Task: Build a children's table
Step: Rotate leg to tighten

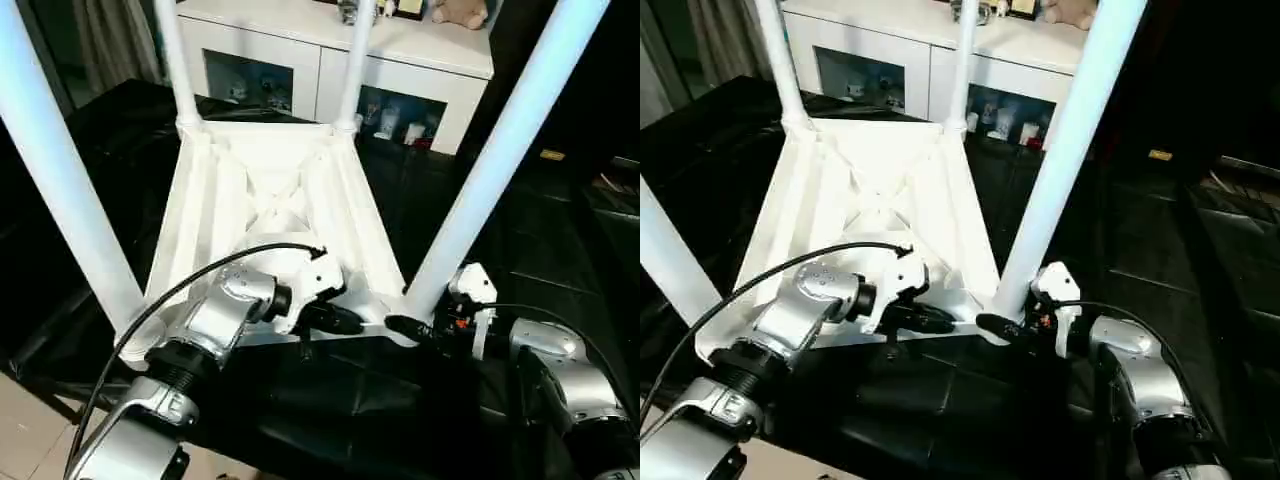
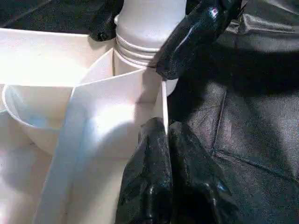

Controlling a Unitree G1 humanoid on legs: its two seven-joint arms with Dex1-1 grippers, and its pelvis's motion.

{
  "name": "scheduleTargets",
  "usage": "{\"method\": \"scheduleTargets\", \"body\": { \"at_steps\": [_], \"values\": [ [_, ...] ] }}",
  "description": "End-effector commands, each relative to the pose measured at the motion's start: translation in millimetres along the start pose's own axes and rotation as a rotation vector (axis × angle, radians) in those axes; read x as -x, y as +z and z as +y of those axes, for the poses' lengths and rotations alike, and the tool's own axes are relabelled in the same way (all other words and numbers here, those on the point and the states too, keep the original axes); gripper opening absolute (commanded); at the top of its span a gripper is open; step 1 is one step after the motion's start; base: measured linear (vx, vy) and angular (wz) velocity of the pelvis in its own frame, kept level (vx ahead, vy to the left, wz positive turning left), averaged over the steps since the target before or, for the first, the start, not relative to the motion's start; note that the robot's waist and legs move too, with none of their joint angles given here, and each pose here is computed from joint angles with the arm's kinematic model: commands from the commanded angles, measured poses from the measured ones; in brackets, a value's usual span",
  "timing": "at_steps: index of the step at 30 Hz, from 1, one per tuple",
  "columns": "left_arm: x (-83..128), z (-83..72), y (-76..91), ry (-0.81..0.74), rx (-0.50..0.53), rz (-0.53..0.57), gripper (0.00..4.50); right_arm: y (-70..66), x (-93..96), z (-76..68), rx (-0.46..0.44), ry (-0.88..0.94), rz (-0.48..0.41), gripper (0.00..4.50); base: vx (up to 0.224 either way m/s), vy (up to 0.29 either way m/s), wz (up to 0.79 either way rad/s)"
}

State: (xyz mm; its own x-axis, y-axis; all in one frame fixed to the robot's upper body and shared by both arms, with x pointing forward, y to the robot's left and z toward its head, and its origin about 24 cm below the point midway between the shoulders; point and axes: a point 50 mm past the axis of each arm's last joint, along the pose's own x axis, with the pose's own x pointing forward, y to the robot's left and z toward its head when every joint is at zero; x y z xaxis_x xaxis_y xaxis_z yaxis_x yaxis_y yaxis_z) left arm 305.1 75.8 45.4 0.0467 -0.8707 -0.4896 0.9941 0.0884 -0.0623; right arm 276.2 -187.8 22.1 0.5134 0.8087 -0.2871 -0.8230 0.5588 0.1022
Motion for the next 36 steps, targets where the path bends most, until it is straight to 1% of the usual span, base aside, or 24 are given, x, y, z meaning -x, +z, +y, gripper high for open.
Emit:
{"method": "scheduleTargets", "body": {
  "at_steps": [1, 3, 6, 7, 8, 11, 12, 13, 14, 15, 17, 19, 22, 23, 24, 25, 26, 27, 28, 29, 31, 33, 36],
  "values": [
    [-12, -13.6, -13.3, -0.087, 0.064, -0.002, 0.0, 3.1, 2.6, -3.6, -0.004, -0.01, -0.01, 2.71, 0.0, 0.0, 0.0],
    [-11, -13.7, -14.0, -0.087, 0.067, 0.001, 0.0, 2.9, 2.4, -3.9, -0.005, -0.016, -0.01, 2.69, 0.0, 0.0, 0.0],
    [-12, -11.7, -16.5, -0.051, 0.088, 0.003, 0.0, -1.8, 1.1, -10.2, -0.013, -0.123, -0.004, 2.69, 0.0, 0.0, 0.0],
    [-17, -8.3, -16.6, 0.005, 0.106, -0.008, 0.0, -7.6, -0.3, -17.4, -0.045, -0.256, -0.016, 2.68, 0.0, 0.0, 0.0],
    [-20, -5.6, -15.9, 0.046, 0.118, -0.018, 0.0, -11.7, -1.6, -20.9, -0.077, -0.341, -0.026, 2.68, 0.0, 0.0, 0.0],
    [-28, -0.2, -13.8, 0.133, 0.158, -0.037, 0.0, -19.9, -5.4, -25.6, -0.144, -0.516, -0.036, 2.67, 0.0, 0.0, 0.0],
    [-37, 4.4, -11.6, 0.218, 0.196, -0.043, 0.0, -27.0, -10.3, -27.5, -0.201, -0.67, -0.034, 2.67, 0.0, 0.0, 0.0],
    [-41, 6.7, -10.8, 0.263, 0.214, -0.037, 0.0, -30.0, -14.2, -26.5, -0.236, -0.727, -0.036, 2.67, 0.0, 0.0, 0.0],
    [-41, 6.7, -10.8, 0.263, 0.214, -0.037, 0.0, -30.0, -14.2, -26.5, -0.236, -0.727, -0.036, 2.67, 0.0, 0.0, 0.0],
    [-46, 9.7, -9.8, 0.319, 0.226, -0.025, 0.0, -32.6, -19.2, -24.8, -0.264, -0.786, -0.033, 2.67, 0.0, 0.0, 0.0],
    [-52, 14.6, -6.9, 0.407, 0.249, -0.007, 0.0, -34.1, -31.4, -19.7, -0.265, -0.861, -0.013, 2.67, 0.0, 0.0, 0.0],
    [-56, 18.1, -2.3, 0.46, 0.245, -0.003, 0.0, -29.8, -45.4, -13.9, -0.259, -0.896, -0.025, 2.67, 0.0, 0.0, 0.0],
    [-58, 22.2, 3.7, 0.509, 0.227, -0.017, 0.0, -21.7, -63.3, -4.6, -0.253, -0.853, -0.054, 2.67, 0.0, 0.0, 0.0],
    [-59, 22.2, 4.7, 0.5, 0.214, -0.011, 0.0, -17.5, -68.2, -0.6, -0.248, -0.801, -0.082, 2.67, 0.0, 0.0, 0.0],
    [-59, 21.2, 4.6, 0.471, 0.19, 0.004, 0.0, -11.3, -69.4, 1.8, -0.244, -0.747, -0.135, 3.23, 0.0, 0.0, 0.0],
    [-59, 21.2, 4.6, 0.471, 0.19, 0.004, 0.0, -11.3, -69.4, 1.8, -0.244, -0.747, -0.135, 3.37, 0.0, 0.0, 0.0],
    [-58, 20.2, 2.7, 0.445, 0.176, 0.016, 0.0, -7.7, -63.6, -1.3, -0.211, -0.74, -0.157, 3.39, 0.0, 0.0, 0.0],
    [-58, 20.1, 1.9, 0.439, 0.174, 0.019, 0.0, -7.0, -61.8, -2.7, -0.19, -0.743, -0.155, 3.39, 0.0, 0.0, 0.0],
    [-57, 19.5, 0.3, 0.423, 0.164, 0.023, 0.0, -6.1, -57.5, -6.2, -0.166, -0.746, -0.152, 3.59, 0.0, 0.0, 0.0],
    [-54, 19.0, -2.0, 0.403, 0.158, 0.028, 0.0, -4.5, -51.2, -11.4, -0.16, -0.742, -0.159, 3.72, 0.0, 0.0, 0.0],
    [-54, 18.9, -2.8, 0.4, 0.159, 0.028, 0.0, -3.9, -49.5, -12.7, -0.162, -0.739, -0.164, 3.79, 0.0, 0.0, 0.0],
    [-44, 15.8, -8.1, 0.319, 0.132, 0.014, 0.0, -0.5, -34.3, -17.1, -0.154, -0.574, -0.152, 3.85, 0.0, 0.0, 0.0],
    [-35, 13.1, -12.6, 0.249, 0.115, 0.006, 0.0, -2.1, -22.6, -14.9, -0.146, -0.415, -0.107, 3.85, 0.0, 0.0, 0.0]
  ]
}}
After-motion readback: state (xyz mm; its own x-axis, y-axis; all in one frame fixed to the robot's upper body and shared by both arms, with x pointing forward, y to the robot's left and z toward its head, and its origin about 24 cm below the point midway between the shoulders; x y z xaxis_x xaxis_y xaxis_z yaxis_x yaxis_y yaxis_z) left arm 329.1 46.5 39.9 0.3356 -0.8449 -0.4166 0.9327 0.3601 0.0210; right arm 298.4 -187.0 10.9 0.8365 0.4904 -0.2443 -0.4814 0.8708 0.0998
